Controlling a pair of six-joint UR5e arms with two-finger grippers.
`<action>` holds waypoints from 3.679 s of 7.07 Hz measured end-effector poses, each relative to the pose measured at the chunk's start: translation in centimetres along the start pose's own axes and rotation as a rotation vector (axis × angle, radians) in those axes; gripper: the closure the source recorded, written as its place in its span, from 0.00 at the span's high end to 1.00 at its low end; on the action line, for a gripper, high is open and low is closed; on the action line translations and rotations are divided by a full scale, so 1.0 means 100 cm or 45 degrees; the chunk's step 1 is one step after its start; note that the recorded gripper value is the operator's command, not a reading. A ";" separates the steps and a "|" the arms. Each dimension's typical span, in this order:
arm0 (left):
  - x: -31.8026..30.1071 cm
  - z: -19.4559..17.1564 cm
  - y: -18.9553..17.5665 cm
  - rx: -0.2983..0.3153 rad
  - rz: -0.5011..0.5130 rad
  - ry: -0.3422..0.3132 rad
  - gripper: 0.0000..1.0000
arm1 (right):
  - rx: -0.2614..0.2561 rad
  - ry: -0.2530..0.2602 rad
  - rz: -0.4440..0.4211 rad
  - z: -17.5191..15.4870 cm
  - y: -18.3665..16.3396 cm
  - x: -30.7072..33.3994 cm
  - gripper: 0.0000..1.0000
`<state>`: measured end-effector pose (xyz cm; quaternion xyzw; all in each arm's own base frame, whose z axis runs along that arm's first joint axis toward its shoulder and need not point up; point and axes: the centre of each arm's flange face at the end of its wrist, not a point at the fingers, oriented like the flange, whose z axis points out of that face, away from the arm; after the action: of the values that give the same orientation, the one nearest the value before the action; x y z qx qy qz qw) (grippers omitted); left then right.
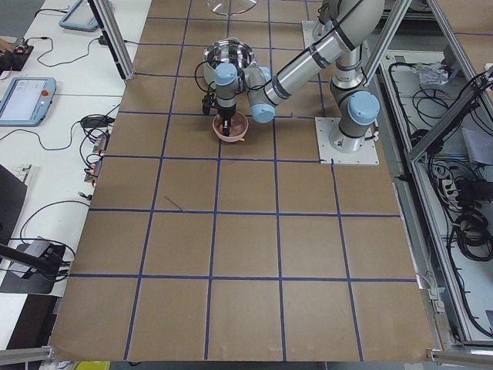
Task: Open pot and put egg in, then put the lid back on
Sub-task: 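Close the left gripper on the egg and adjust its grip, then lift the egg with the left gripper and carry it over the pot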
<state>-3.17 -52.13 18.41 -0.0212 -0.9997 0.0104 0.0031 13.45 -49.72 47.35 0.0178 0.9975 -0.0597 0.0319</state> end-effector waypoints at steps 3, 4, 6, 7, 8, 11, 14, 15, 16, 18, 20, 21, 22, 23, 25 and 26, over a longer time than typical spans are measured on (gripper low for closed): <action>0.000 0.000 0.000 0.001 0.000 -0.001 0.28 | 0.000 0.000 0.000 0.000 0.000 0.000 0.35; 0.000 -0.001 -0.001 0.003 0.000 -0.002 0.27 | 0.000 0.000 0.000 0.000 0.000 0.000 0.35; 0.000 -0.004 -0.002 0.008 0.002 -0.004 0.27 | -0.002 0.000 0.002 0.000 0.000 0.000 0.35; -0.001 -0.005 -0.002 0.011 0.002 -0.006 0.27 | -0.002 0.000 0.002 0.000 0.000 0.000 0.35; -0.001 -0.008 -0.003 0.014 0.002 -0.012 0.27 | -0.002 0.000 0.002 0.000 0.000 0.000 0.35; 0.007 -0.068 0.010 -0.046 0.003 -0.010 0.27 | -0.002 0.000 0.002 0.000 0.000 0.000 0.35; 0.016 -0.118 0.008 -0.118 -0.031 0.011 0.27 | -0.002 0.000 0.002 0.000 0.000 0.000 0.35; 0.036 -0.124 0.004 -0.108 -0.061 0.012 0.27 | -0.002 0.000 0.002 0.000 0.000 0.000 0.34; 0.073 -0.133 -0.002 -0.089 -0.059 0.009 0.27 | -0.002 0.000 0.001 0.000 0.000 0.000 0.34; 0.183 -0.147 -0.012 -0.070 -0.078 0.002 0.26 | -0.003 0.001 -0.001 0.001 -0.001 0.001 0.34; 0.281 -0.138 -0.023 -0.064 -0.125 -0.001 0.24 | -0.002 0.003 -0.001 0.001 -0.003 0.010 0.34; 0.307 -0.125 -0.024 -0.087 -0.116 0.005 0.24 | -0.003 0.006 -0.003 0.001 -0.007 0.022 0.34; 0.319 -0.110 -0.024 -0.118 -0.105 0.016 0.50 | -0.005 0.009 -0.004 0.001 -0.010 0.036 0.34; 0.323 -0.096 -0.025 -0.142 -0.100 0.017 1.00 | -0.007 0.011 -0.008 0.000 -0.011 0.045 0.34; 0.325 -0.103 -0.027 -0.123 -0.066 0.028 1.00 | -0.007 0.011 -0.010 0.000 -0.012 0.050 0.34; 0.318 -0.127 -0.027 -0.092 -0.054 0.037 1.00 | -0.006 0.011 -0.010 -0.001 -0.012 0.050 0.34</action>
<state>-34.96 -53.16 31.32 -0.0001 -0.9995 -0.0261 0.0171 8.41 -50.75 47.22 0.0140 0.9979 -0.0574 0.0275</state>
